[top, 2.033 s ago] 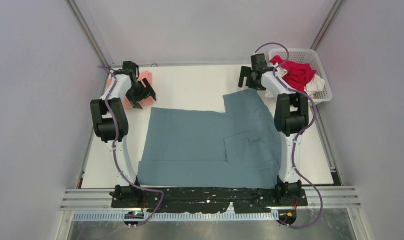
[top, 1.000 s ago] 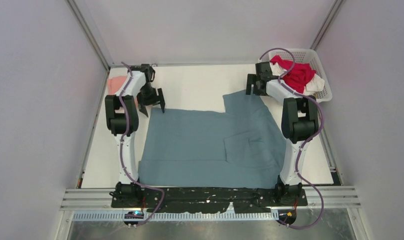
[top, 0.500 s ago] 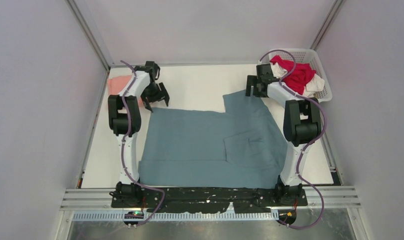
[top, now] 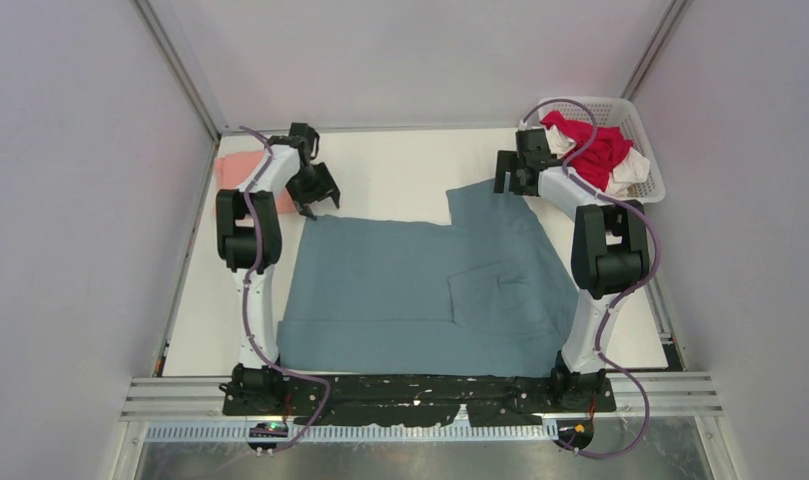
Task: Fold and stack the t-shirts
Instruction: Grab the side of the flattened tshirt furthest away from the robot with both arms
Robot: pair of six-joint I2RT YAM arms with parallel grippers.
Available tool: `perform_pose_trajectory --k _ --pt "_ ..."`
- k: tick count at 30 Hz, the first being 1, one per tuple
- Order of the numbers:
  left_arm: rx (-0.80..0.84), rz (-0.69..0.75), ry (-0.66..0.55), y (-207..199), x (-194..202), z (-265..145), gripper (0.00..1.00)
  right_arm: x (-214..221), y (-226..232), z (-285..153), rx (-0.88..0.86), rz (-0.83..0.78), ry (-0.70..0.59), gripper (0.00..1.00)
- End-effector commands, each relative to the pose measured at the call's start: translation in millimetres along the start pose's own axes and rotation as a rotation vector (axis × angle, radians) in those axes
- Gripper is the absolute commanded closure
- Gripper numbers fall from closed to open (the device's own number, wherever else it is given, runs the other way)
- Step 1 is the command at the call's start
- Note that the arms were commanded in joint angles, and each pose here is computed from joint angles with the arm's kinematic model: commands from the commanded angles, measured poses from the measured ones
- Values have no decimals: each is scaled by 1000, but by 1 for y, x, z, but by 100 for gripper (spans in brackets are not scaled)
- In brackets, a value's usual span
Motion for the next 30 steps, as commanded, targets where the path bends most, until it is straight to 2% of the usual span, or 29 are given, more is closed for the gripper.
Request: perform_pose_trajectory --k 1,4,14,20,25,30 --pt "-32 -10 30 -4 11 -5 33 -24 -11 -20 38 36 -88 5" --pt "-54 7 35 -4 15 -5 33 -22 -11 -21 34 40 -85 5" --pt "-123 50 60 -2 35 -12 70 -21 -13 -26 41 47 -102 5" --pt "-139 39 36 -1 30 -12 78 -24 -9 -26 16 37 -117 5" --pt "-132 40 17 -3 26 -11 100 -42 -5 -15 -9 26 -142 5" --pt "-97 78 8 -9 22 -14 100 -68 0 7 -15 57 -139 5"
Point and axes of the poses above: each gripper's point midway between its finger pads, its own z axis out along the fingers, its own y axis along the line the jaws close on, x = y × z, the point moved 3 cm from there along -z, back along the fingers, and after that the axes turned 13 degrees about -z, right-handed, at the moved point
